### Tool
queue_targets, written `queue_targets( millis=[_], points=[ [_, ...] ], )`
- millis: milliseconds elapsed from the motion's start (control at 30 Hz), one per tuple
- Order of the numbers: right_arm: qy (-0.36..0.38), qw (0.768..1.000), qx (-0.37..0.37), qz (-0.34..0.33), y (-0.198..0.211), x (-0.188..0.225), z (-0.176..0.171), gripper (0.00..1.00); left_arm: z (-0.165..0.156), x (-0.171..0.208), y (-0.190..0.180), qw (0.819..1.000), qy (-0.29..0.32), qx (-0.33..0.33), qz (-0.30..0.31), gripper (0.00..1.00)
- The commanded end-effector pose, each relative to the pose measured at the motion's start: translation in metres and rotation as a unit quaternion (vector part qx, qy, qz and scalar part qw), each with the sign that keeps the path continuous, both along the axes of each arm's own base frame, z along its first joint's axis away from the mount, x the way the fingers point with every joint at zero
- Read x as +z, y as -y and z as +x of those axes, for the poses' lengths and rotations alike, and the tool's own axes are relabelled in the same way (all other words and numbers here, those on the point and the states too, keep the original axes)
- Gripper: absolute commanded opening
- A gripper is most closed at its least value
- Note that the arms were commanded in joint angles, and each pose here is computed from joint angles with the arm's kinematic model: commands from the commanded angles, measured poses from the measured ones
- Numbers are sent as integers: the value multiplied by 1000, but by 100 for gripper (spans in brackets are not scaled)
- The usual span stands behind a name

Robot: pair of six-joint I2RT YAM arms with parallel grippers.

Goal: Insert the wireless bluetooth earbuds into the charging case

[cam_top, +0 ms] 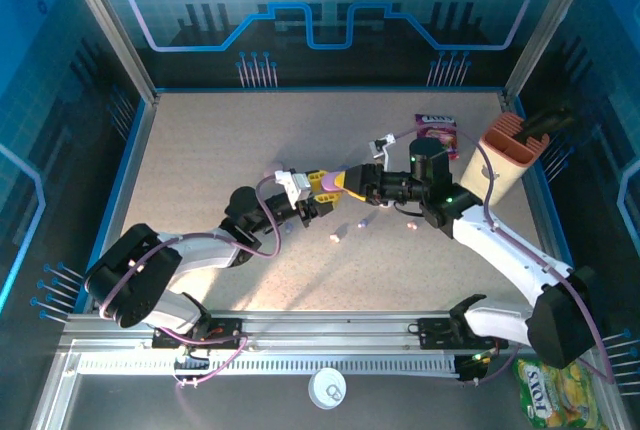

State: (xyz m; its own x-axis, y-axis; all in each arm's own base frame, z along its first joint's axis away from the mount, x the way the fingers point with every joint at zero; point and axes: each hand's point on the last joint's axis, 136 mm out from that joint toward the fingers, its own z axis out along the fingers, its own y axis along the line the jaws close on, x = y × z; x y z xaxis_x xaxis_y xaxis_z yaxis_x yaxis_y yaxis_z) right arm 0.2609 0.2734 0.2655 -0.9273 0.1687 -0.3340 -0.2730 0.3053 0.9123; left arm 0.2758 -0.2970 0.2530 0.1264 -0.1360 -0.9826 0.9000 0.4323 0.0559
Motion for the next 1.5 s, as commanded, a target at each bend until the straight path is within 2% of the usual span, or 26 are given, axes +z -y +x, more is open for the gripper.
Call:
queue_targets(
  millis=[0,67,200,367,433,533,633,767,900,1200,1333,1467],
  points=[
    [12,1000,14,25,-3,11,0,40,-4,12,8,1000,12,-22,-15,32],
    [12,999,12,31,-2,12,1,30,-4,12,8,1000,10,-23,-15,32],
    [15,999,5,37,2,9,5,26,-3,10,7,1000,10,-17,-17,33],
    [14,999,-29,8,17,-7,16,23,-1,3,1,1000,12,4,-8,66],
    [15,998,-52,-36,29,-28,25,23,-1,-5,-2,1000,3,12,4,76],
    [0,986,-101,-131,55,-71,42,23,-4,-22,-6,999,-16,18,27,88],
    [-5,969,-130,-211,73,-101,58,23,-7,-40,-10,997,-44,25,51,94],
    [-12,960,-138,-243,78,-125,82,23,-7,-60,-21,991,-86,51,88,97],
    [-34,954,-133,-265,77,-156,104,23,0,-79,-34,977,-130,94,137,99],
    [-77,947,-117,-290,72,-210,128,24,8,-88,-43,961,-168,130,177,99],
    [-84,941,-115,-306,74,-222,131,30,15,-94,-44,950,-195,144,196,99],
    [-70,936,-123,-322,81,-213,132,43,27,-102,-46,936,-224,166,216,99]
  ],
)
